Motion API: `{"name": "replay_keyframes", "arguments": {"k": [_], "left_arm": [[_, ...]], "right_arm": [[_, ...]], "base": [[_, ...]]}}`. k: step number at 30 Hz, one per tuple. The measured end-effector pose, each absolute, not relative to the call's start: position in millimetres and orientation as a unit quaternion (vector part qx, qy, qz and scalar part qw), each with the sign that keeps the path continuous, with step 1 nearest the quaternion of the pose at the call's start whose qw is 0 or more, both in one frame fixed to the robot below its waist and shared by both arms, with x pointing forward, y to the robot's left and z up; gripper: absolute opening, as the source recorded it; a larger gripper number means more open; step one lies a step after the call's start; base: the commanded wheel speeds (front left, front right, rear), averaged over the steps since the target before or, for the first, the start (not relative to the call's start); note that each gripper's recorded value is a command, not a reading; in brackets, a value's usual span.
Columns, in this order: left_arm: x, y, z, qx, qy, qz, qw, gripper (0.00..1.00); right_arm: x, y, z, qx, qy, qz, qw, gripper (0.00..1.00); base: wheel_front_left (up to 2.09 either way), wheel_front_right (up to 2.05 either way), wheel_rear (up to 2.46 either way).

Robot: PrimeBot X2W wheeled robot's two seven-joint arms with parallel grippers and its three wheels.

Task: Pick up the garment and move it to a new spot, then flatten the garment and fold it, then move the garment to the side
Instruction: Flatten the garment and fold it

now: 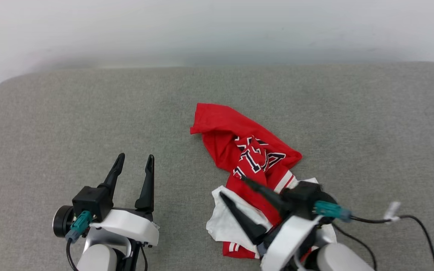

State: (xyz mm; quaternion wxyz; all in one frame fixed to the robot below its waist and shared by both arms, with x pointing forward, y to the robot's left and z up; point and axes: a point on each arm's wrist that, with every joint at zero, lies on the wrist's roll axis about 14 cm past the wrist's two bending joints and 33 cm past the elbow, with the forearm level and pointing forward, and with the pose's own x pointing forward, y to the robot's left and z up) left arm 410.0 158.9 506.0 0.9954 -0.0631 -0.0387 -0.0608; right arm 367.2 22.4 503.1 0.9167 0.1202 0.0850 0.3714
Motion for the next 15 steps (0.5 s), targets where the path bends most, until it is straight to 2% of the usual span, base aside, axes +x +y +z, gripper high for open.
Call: {"name": "replay_keyframes", "arguments": {"k": [8,15], "left_arm": [[401.9,148.2,515.2,-0.057,-0.050,-0.078,0.994,1.00],[397.0,136.7,516.0,-0.055,-0.044,-0.097,0.993,1.00]], "right_arm": [[391.9,-71.7,540.0,0.104,-0.022,0.213,0.971,1.00],[385.5,-151.8,550.1,0.080,-0.053,0.090,0.991,1.00]], "base": [[0.00,0.00,0.00],[0.00,0.00,0.00]]}}
